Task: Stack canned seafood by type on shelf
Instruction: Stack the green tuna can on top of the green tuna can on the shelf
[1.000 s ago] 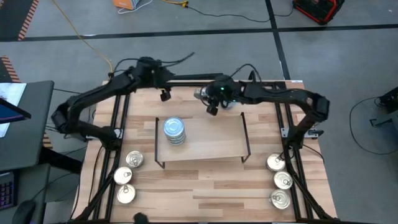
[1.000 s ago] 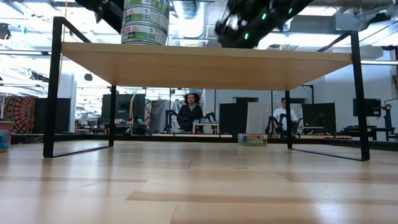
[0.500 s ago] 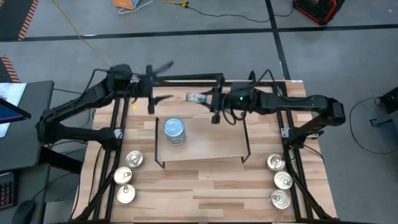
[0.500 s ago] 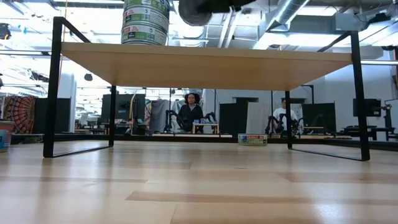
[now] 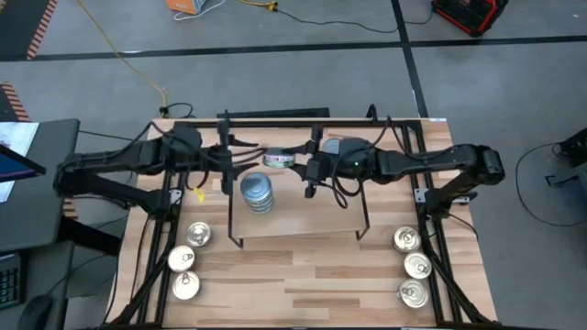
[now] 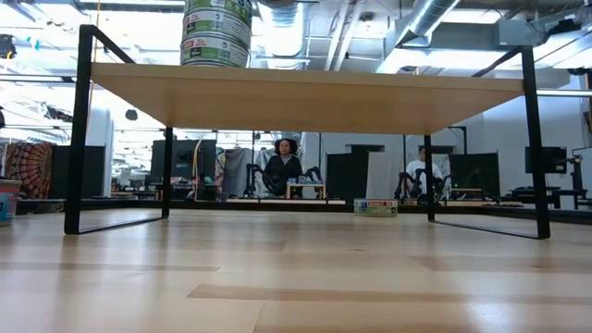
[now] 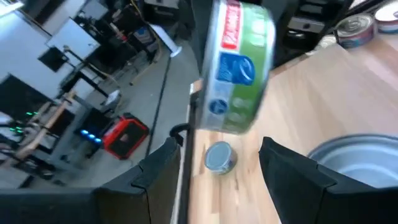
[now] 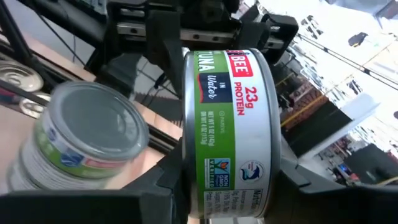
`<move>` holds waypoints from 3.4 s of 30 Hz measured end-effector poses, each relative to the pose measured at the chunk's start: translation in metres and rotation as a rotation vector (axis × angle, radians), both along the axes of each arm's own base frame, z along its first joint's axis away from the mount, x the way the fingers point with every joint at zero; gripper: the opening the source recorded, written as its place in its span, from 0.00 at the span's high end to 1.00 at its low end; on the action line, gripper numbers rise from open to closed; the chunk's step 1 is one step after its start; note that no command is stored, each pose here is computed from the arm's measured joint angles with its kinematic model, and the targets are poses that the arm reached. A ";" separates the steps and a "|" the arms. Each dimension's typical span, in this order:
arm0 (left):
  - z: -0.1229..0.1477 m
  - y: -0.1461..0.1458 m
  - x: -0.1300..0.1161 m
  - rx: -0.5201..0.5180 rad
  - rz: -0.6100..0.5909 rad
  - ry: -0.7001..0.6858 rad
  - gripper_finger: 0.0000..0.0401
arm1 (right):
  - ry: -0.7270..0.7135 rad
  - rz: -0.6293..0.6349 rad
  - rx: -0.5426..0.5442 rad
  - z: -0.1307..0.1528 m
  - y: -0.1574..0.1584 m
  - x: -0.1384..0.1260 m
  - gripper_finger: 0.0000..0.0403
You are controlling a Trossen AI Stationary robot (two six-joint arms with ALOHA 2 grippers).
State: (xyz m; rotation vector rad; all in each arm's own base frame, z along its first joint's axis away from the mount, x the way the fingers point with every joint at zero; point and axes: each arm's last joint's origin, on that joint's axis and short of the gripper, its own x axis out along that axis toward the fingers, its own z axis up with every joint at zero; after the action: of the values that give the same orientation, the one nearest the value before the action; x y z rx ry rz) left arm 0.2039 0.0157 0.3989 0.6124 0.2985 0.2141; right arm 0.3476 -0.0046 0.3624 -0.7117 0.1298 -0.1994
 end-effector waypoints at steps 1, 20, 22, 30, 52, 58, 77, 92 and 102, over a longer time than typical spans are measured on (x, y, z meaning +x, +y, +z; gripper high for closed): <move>0.001 -0.003 0.000 0.014 0.011 -0.007 0.47 | -0.001 0.010 -0.003 0.000 0.003 0.000 0.59; 0.018 -0.042 -0.035 -0.042 -0.094 -0.120 0.47 | -0.100 0.037 -0.123 -0.028 0.049 0.043 0.59; 0.018 -0.045 -0.040 -0.057 -0.109 -0.117 0.47 | -0.101 0.011 -0.116 -0.026 0.053 0.049 0.59; 0.016 -0.052 -0.049 -0.079 -0.158 -0.094 0.47 | 0.097 -0.047 -0.071 -0.028 0.052 0.068 0.59; 0.001 -0.064 -0.025 -0.064 -0.176 0.016 0.48 | 0.187 -0.029 -0.033 -0.027 0.061 0.065 0.39; 0.001 -0.063 -0.025 -0.096 -0.163 0.006 0.48 | 0.190 -0.003 -0.033 -0.026 0.064 0.065 0.39; 0.001 -0.063 -0.025 -0.097 -0.155 0.005 0.48 | 0.237 0.032 0.011 0.003 0.068 0.061 0.39; 0.001 -0.063 -0.025 -0.105 -0.152 0.005 0.48 | 0.262 0.014 0.063 0.001 0.065 0.060 0.41; 0.000 -0.063 -0.025 -0.117 -0.148 0.006 0.48 | 0.275 0.072 0.047 0.001 0.079 0.058 0.40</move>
State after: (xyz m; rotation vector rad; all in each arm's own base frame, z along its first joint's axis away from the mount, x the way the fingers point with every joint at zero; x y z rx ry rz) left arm 0.1787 -0.0472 0.3993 0.5169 0.2685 0.0516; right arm 0.4052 0.0748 0.3629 -0.6931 0.3693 -0.0283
